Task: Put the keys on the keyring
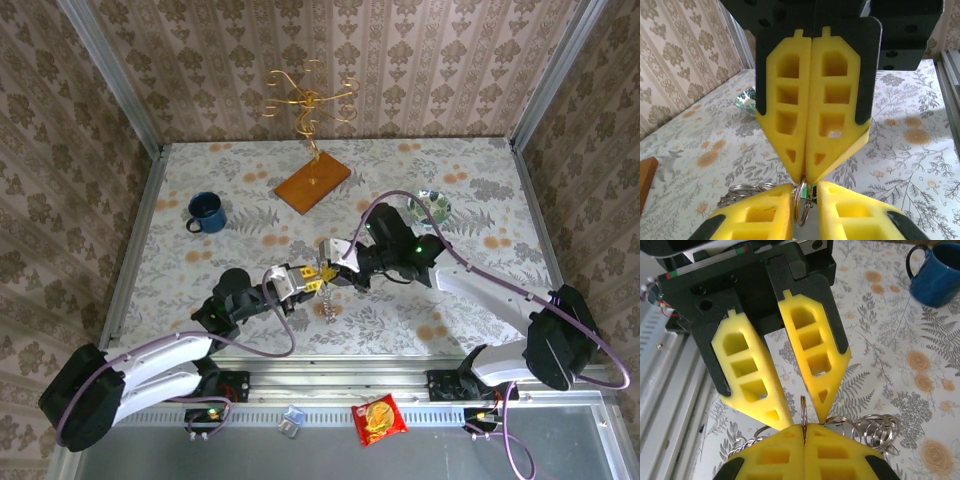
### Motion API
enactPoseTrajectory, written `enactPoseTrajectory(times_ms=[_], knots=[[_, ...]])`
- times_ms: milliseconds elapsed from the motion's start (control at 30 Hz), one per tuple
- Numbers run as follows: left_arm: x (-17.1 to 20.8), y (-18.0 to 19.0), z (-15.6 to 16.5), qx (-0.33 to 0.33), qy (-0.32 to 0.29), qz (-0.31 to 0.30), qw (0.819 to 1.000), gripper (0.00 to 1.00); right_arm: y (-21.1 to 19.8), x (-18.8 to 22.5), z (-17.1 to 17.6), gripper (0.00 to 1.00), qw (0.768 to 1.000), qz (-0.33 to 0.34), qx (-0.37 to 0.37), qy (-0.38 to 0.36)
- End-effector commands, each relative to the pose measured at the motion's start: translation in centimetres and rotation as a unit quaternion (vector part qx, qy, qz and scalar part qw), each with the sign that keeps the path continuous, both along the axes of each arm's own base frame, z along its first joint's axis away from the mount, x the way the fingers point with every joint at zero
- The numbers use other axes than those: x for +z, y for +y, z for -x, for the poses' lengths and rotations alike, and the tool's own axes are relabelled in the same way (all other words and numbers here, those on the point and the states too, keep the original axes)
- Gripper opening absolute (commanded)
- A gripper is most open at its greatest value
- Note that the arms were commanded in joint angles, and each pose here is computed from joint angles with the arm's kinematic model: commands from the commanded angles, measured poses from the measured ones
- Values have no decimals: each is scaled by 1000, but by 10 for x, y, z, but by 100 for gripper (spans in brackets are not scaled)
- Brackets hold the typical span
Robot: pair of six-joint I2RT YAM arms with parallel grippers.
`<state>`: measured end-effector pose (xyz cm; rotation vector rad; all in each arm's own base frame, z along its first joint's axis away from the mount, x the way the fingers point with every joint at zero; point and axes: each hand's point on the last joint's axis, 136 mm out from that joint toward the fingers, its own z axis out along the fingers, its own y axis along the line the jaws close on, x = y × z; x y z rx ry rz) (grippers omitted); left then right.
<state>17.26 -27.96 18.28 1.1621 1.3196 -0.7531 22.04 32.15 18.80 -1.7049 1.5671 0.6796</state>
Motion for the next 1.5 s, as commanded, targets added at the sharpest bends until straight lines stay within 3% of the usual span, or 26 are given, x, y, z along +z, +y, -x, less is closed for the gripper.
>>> enactPoseTrajectory(times_ms=[0, 133, 200, 333, 533, 767, 1000, 1467], knots=[[2, -1, -4, 6, -9, -24, 1000, 14, -2, -11, 10, 0, 997, 67, 32, -15], [0, -1, -3, 3, -11, -34, 999, 1, 0, 0, 13, 0, 998, 54, 38, -18], [1, 0, -3, 2, -12, -33, 999, 0, 0, 5, 12, 0, 999, 38, 26, -13], [2, 1, -1, 1, -16, -30, 999, 0, -7, 7, 5, 24, 1000, 10, -16, 4], [5, 1, 1, -3, -23, -20, 1000, 0, -8, 1, 1, 32, 997, -5, -64, 48], [8, 1, 0, -2, -29, -13, 999, 0, -5, -5, 2, 25, 994, -10, -77, 82], [12, 4, -2, 11, -43, -2, 999, 0, -9, -10, 0, 0, 992, 2, -86, 97], [21, 2, 0, 7, -39, 40, 998, 0, -13, -26, -9, 0, 987, 10, -107, 122]])
